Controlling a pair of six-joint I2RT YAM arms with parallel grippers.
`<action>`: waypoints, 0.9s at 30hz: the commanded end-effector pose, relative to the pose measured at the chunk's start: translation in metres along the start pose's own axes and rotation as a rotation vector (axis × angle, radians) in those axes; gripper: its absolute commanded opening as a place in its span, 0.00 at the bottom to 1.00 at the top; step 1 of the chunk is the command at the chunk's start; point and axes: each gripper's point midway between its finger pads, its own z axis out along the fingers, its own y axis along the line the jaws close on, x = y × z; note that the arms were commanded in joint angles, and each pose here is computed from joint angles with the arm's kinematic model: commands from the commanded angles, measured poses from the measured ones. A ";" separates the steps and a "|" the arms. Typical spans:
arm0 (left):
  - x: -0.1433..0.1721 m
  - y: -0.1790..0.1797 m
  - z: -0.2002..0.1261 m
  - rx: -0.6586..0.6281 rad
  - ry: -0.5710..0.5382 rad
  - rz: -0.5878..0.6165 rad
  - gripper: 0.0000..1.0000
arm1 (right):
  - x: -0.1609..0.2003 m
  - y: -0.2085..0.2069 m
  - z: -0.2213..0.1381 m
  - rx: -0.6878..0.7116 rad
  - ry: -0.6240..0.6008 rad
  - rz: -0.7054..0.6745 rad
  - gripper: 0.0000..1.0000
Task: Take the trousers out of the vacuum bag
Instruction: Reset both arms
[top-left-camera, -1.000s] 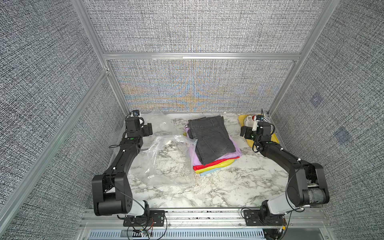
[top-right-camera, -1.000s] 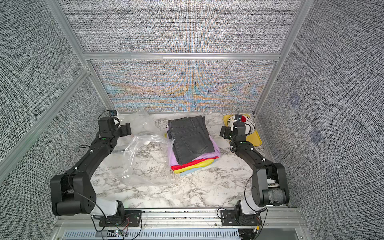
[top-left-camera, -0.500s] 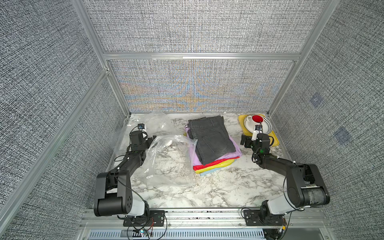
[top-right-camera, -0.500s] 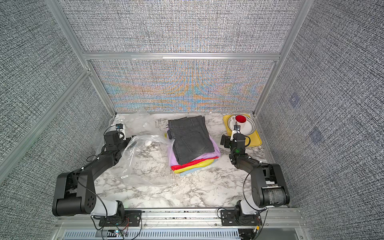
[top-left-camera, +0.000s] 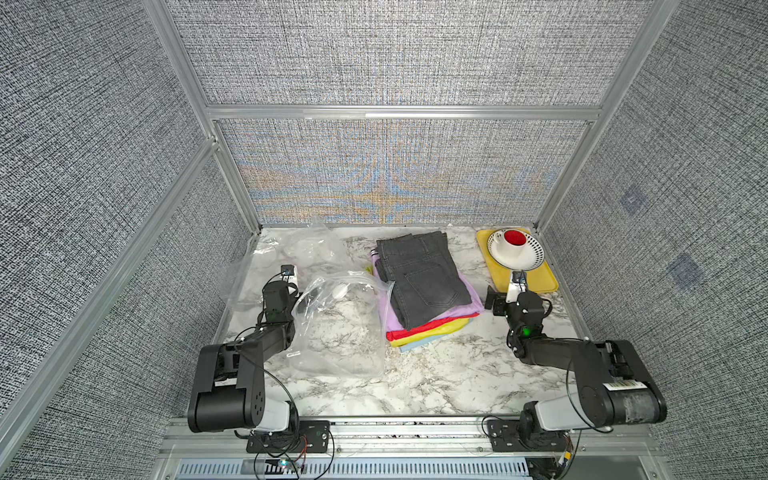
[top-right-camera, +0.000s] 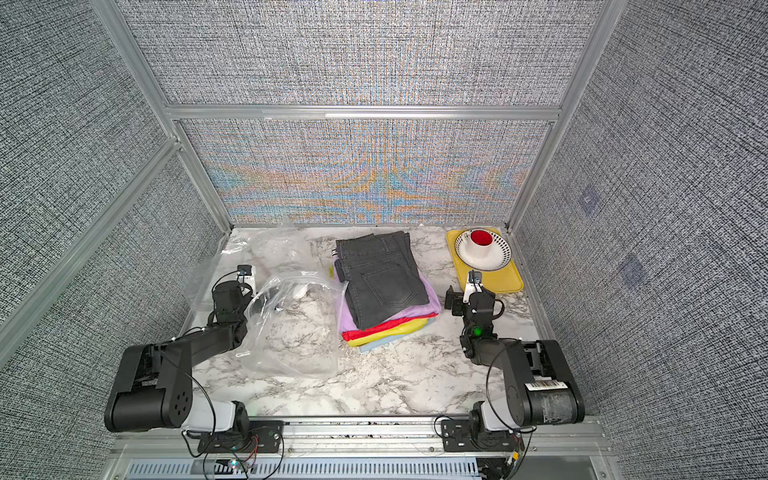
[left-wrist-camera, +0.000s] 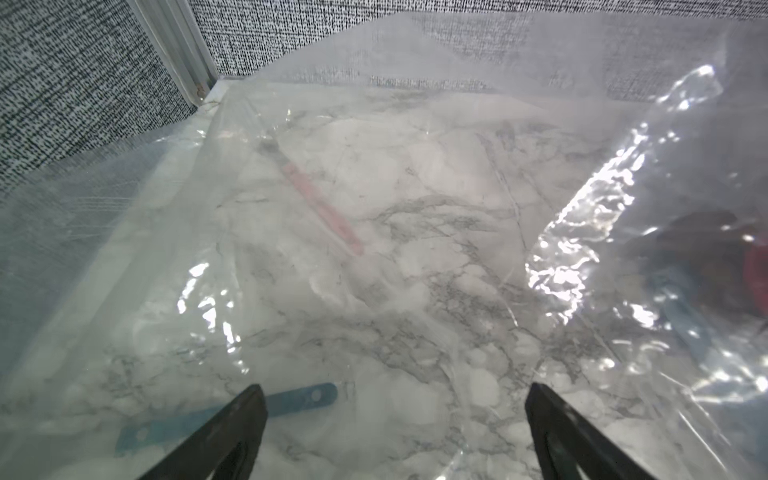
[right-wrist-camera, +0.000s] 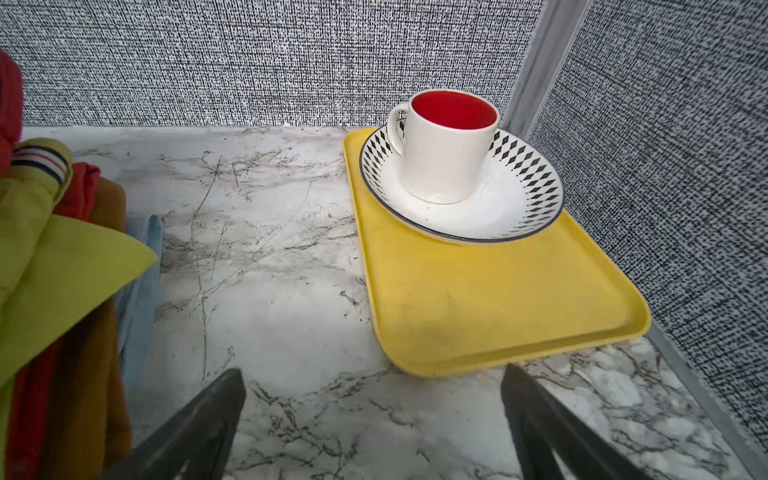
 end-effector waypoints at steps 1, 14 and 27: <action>-0.014 -0.005 -0.001 0.006 -0.084 0.039 1.00 | -0.019 0.004 0.000 -0.026 -0.103 0.004 0.99; -0.004 -0.001 0.001 -0.087 -0.106 0.057 1.00 | -0.012 0.007 -0.014 -0.087 -0.155 0.003 0.99; -0.004 -0.004 0.002 -0.068 -0.104 0.064 1.00 | -0.012 0.007 -0.016 -0.085 -0.160 0.002 0.99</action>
